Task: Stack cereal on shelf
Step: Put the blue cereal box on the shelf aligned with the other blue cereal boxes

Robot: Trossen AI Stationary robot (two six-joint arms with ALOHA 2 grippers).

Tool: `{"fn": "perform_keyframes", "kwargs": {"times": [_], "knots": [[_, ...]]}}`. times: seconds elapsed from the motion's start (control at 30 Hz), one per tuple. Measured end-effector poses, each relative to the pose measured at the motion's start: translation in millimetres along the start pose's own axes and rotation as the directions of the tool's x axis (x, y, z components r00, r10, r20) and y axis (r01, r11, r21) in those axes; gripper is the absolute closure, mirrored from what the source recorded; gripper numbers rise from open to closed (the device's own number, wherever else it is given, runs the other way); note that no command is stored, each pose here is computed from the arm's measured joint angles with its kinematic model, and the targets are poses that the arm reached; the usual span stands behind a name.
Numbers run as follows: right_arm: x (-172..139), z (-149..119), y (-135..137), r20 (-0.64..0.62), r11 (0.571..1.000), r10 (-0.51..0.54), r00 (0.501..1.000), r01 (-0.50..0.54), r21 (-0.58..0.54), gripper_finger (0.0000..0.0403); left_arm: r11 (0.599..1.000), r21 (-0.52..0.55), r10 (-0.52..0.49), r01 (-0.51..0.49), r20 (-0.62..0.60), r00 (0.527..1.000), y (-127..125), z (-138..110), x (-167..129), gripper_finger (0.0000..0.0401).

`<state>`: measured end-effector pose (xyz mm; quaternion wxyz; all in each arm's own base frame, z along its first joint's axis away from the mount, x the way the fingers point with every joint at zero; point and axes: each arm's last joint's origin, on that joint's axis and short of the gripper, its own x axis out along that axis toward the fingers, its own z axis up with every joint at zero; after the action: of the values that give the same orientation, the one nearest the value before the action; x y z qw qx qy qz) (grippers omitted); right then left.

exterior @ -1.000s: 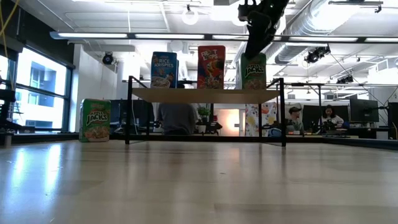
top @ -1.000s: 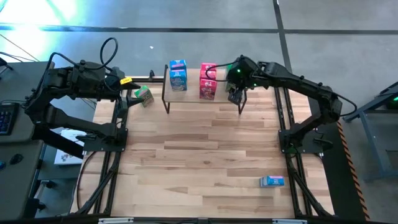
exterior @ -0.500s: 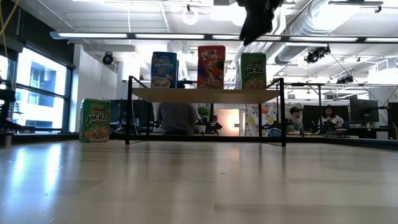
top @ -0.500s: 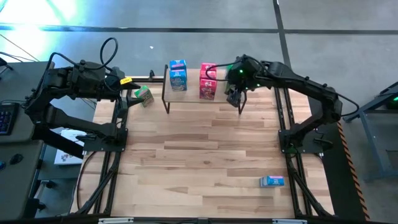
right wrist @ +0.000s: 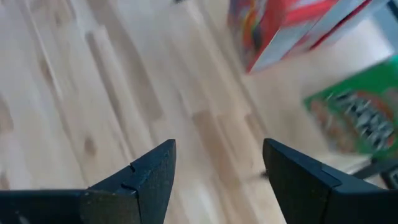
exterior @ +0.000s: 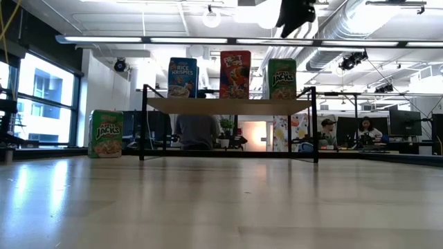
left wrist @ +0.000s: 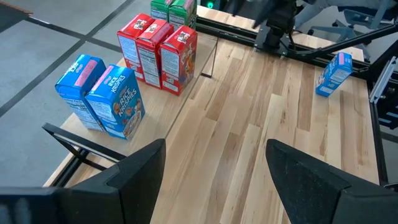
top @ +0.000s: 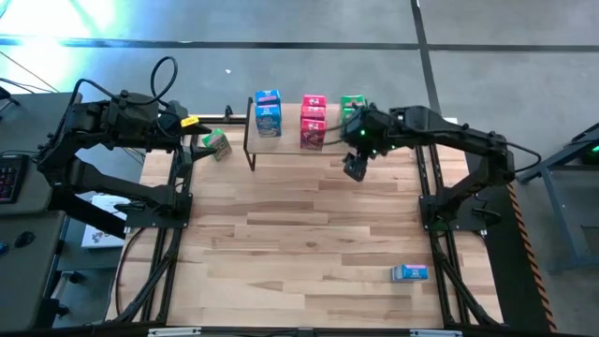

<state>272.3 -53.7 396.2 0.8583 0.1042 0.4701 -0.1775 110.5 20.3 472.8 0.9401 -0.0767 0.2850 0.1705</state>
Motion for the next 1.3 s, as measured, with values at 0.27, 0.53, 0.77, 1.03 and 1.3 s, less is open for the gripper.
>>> {"fn": "perform_keyframes", "kwargs": {"times": [0.27, 0.53, 0.77, 1.03, 1.3], "knots": [[-6, -26, 24, -0.195, 1.000, 0.012, 0.981, -0.008, 0.020, 0.0169, 1.000, 0.000, 0.000, 0.000, 0.000, 1.000, 0, 0, 0, 0.0132], [-13, -43, 48, -0.278, 0.996, 0.018, 0.960, 0.007, 0.090, 0.0169, 1.000, 0.000, 0.000, 0.000, 0.000, 1.000, 0, 0, 0, 0.0132], [-20, -58, 68, -0.325, 0.994, 0.019, 0.946, 0.016, 0.106, 0.0169, 1.000, 0.000, 0.000, 0.000, 0.000, 1.000, 0, 0, 0, 0.0132], [-26, -91, 93, -0.385, 0.999, 0.050, 0.921, -0.048, 0.014, 0.0169, 1.000, 0.000, 0.000, 0.000, 0.000, 1.000, 0, 0, 0, 0.0132], [-31, -137, 108, -0.440, 0.990, 0.083, 0.894, -0.125, -0.068, 0.0169, 1.000, 0.000, 0.000, 0.000, 0.000, 1.000, 0, 0, 0, 0.0132]]}}
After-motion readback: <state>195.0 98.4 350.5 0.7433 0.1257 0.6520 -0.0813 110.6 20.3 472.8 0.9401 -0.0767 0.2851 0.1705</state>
